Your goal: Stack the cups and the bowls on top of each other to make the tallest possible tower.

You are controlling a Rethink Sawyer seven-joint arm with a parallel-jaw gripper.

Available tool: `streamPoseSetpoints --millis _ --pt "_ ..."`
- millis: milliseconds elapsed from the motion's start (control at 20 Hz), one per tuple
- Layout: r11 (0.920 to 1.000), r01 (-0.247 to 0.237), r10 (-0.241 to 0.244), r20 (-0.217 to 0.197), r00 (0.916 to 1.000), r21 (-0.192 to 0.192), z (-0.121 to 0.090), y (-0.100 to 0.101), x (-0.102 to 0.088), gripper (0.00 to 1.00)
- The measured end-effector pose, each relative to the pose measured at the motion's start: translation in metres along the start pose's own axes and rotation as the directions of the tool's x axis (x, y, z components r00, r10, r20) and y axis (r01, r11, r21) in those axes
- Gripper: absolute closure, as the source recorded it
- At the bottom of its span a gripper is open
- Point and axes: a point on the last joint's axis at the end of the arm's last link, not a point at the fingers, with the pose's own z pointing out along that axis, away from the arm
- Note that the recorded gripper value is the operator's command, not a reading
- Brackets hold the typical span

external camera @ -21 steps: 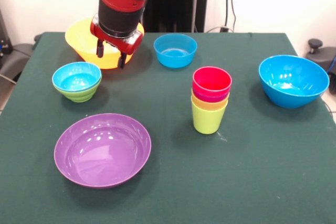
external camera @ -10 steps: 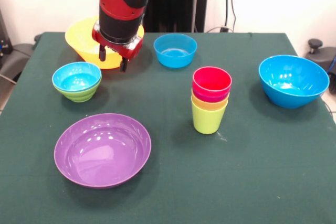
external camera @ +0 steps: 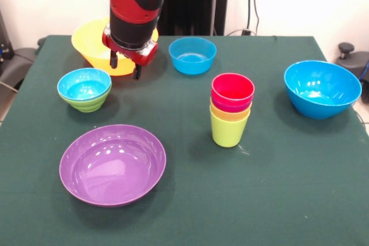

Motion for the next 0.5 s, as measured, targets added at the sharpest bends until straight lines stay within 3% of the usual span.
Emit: streamPoseSetpoints --millis 500 --pt "1.0000 0.008 -0.008 0.017 0.9998 0.000 -0.0100 0.0050 -0.0007 0.00"
